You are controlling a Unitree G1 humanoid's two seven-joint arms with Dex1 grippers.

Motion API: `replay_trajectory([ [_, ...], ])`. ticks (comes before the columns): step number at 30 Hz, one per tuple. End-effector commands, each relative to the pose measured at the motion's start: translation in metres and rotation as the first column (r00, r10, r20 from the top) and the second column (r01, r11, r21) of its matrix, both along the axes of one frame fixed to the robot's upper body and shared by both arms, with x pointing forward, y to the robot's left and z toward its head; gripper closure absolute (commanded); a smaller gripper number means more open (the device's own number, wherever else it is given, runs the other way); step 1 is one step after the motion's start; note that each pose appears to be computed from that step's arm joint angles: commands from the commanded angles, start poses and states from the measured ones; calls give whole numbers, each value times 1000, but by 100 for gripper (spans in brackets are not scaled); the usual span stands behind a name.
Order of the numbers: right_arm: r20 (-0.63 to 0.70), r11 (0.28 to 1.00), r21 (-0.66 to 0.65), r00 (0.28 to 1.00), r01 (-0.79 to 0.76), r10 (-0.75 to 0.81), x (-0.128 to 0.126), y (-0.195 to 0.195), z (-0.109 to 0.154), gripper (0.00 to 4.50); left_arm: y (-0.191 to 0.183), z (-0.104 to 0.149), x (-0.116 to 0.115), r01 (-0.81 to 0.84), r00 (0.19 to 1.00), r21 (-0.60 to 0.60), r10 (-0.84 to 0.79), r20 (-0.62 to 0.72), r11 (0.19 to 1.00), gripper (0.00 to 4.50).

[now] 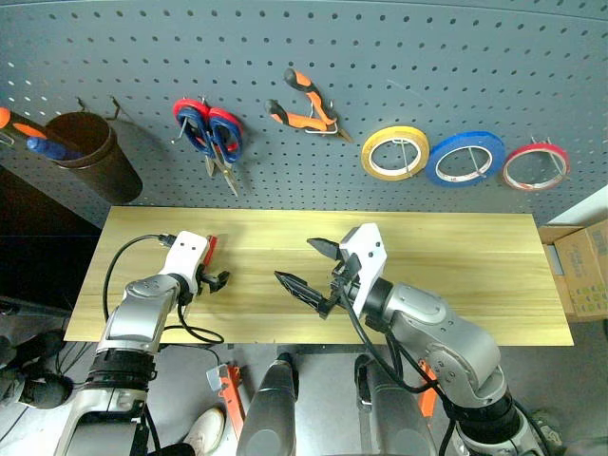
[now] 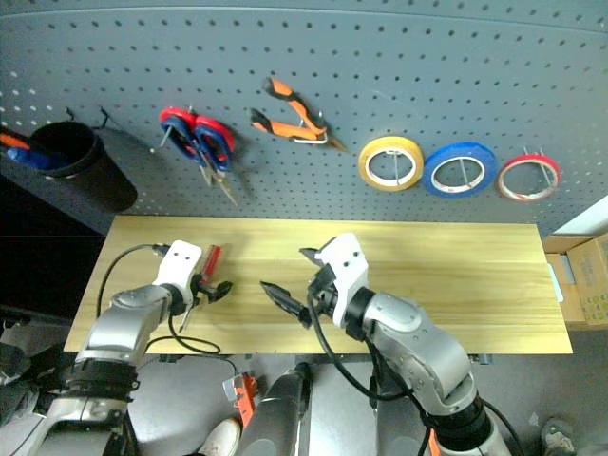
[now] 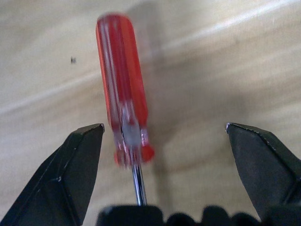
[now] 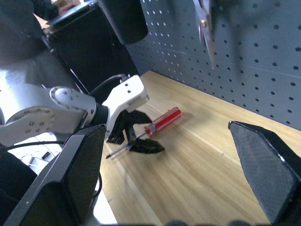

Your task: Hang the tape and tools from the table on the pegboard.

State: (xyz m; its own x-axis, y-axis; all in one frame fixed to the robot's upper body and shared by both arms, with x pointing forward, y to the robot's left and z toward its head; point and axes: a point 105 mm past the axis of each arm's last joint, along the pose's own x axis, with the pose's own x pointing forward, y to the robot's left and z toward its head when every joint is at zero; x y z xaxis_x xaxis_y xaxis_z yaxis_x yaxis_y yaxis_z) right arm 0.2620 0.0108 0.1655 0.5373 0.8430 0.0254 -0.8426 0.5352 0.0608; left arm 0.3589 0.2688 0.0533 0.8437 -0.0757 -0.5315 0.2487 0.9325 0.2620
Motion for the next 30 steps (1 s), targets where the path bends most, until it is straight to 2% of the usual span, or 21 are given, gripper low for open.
replay_trajectory([
  [1,31,999,30,999,-16,16,-9,0,10,0,5,-8,2,-22,1000,28,22,-13,999,5],
  [7,24,1000,26,1000,3,-4,-10,-4,9,0,5,-13,3,-20,999,17,21,-32,1000,5],
  [9,21,1000,25,1000,8,-8,-10,-6,9,0,5,-13,2,-17,999,12,17,-33,1000,40],
  [11,19,1000,25,1000,10,-11,-10,-6,8,0,6,-13,2,-17,999,13,17,-32,1000,94],
  [19,14,1000,27,1000,13,-14,-7,-7,8,0,9,-14,1,-20,999,17,21,-30,1000,366],
  [26,17,1000,23,1000,11,-12,-5,-8,8,0,5,-15,1,-14,1000,10,15,-26,1000,369],
  [30,27,1000,21,1000,12,-12,-4,-10,9,0,-15,-9,1,30,999,-45,-29,26,999,369],
])
